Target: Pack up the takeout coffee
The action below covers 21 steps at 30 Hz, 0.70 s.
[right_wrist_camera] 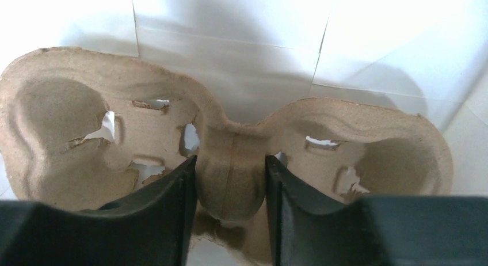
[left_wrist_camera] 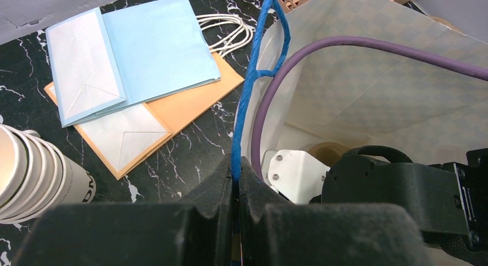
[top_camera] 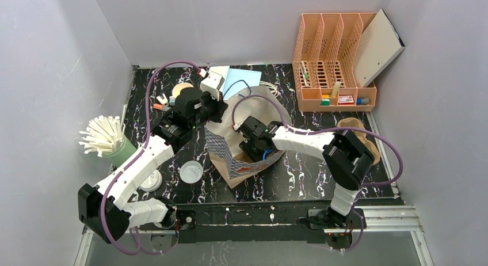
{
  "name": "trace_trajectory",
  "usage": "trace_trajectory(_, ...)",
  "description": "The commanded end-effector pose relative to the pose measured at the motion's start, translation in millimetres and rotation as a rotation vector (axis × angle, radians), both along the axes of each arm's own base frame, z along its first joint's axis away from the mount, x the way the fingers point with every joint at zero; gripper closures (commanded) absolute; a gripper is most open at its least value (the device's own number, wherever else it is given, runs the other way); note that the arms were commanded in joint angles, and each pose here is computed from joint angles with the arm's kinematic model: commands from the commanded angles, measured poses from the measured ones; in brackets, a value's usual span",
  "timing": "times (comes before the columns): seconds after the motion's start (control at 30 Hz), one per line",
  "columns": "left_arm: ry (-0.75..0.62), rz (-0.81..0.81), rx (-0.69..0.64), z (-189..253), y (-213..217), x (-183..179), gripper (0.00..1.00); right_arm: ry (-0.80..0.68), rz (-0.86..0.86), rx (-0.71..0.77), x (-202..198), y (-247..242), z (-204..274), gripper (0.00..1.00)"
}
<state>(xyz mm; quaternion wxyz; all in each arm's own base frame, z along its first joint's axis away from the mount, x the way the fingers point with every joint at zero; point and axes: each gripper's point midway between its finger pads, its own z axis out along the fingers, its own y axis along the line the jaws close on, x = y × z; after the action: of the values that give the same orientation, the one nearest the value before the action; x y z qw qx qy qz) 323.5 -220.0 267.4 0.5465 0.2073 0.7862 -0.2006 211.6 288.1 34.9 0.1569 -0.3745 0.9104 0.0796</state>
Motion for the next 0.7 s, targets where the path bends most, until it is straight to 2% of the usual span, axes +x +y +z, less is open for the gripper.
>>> trace_trajectory(0.0, -0.055, -0.002, -0.035, 19, 1, -3, 1.0, 0.038, -0.02, -0.071, -8, -14, -13, 0.44)
trace_trajectory(0.07, -0.055, -0.008, -0.037, 21, 0, -3, 1.0, 0.012, -0.022, -0.039, -3, -8, 7, 0.32)
trace_trajectory(0.17, -0.05, -0.014, -0.048, 21, -2, -4, 1.0, -0.025, -0.024, 0.0, 3, -2, 35, 0.04)
trace_trajectory(0.67, -0.011, -0.052, -0.056, 18, -10, -8, 1.0, -0.185, -0.019, 0.187, 21, 17, 153, 0.02)
